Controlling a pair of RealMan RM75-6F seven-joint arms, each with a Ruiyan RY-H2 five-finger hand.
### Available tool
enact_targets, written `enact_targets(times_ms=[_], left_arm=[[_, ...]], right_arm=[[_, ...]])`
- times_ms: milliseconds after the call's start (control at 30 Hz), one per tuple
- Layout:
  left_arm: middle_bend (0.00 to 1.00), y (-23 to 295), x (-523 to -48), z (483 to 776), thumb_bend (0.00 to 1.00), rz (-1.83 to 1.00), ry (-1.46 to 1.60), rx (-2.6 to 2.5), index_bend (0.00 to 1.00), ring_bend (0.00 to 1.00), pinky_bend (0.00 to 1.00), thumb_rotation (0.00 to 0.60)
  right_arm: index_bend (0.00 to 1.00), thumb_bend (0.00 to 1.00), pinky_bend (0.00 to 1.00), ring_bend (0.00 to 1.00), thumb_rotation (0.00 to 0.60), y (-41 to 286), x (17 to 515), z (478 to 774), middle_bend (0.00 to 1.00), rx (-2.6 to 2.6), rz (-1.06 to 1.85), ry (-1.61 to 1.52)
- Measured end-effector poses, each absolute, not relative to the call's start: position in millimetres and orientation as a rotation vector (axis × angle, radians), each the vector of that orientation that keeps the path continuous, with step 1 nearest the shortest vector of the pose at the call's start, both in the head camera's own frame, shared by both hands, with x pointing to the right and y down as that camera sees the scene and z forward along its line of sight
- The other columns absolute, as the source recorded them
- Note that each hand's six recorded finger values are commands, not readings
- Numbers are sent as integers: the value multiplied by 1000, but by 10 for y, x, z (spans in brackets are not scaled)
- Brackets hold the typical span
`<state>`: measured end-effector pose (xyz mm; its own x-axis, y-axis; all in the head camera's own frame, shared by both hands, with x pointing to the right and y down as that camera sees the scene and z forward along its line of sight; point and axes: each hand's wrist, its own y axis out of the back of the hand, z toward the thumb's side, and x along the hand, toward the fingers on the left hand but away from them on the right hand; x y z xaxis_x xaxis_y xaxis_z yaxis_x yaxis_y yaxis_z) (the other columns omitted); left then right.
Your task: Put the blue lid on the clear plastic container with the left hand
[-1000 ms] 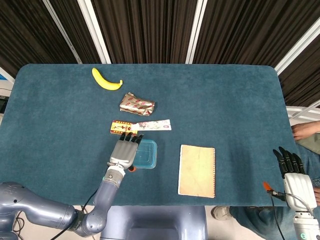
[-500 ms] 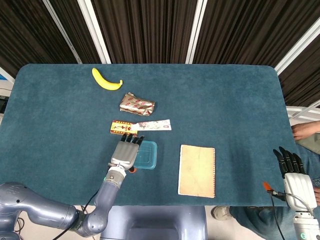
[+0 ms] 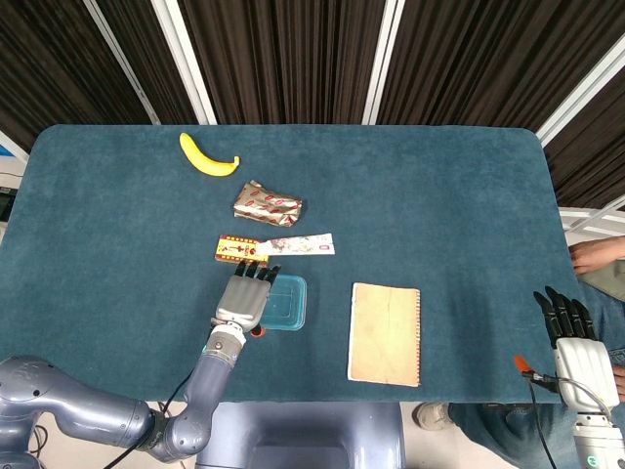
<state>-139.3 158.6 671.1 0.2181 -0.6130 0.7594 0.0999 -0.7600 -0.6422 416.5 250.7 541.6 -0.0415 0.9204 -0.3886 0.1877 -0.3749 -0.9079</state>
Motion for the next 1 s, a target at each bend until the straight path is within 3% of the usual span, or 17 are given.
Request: enact_targets(times_ms=[1000], left_arm=[[229,1563,-1380,6739,123,-1563,493,-1922,54,0,0,600]], right_arm=[[21,268,0,0,600,2506,4161,5417,0,-1601,1464,-1194]])
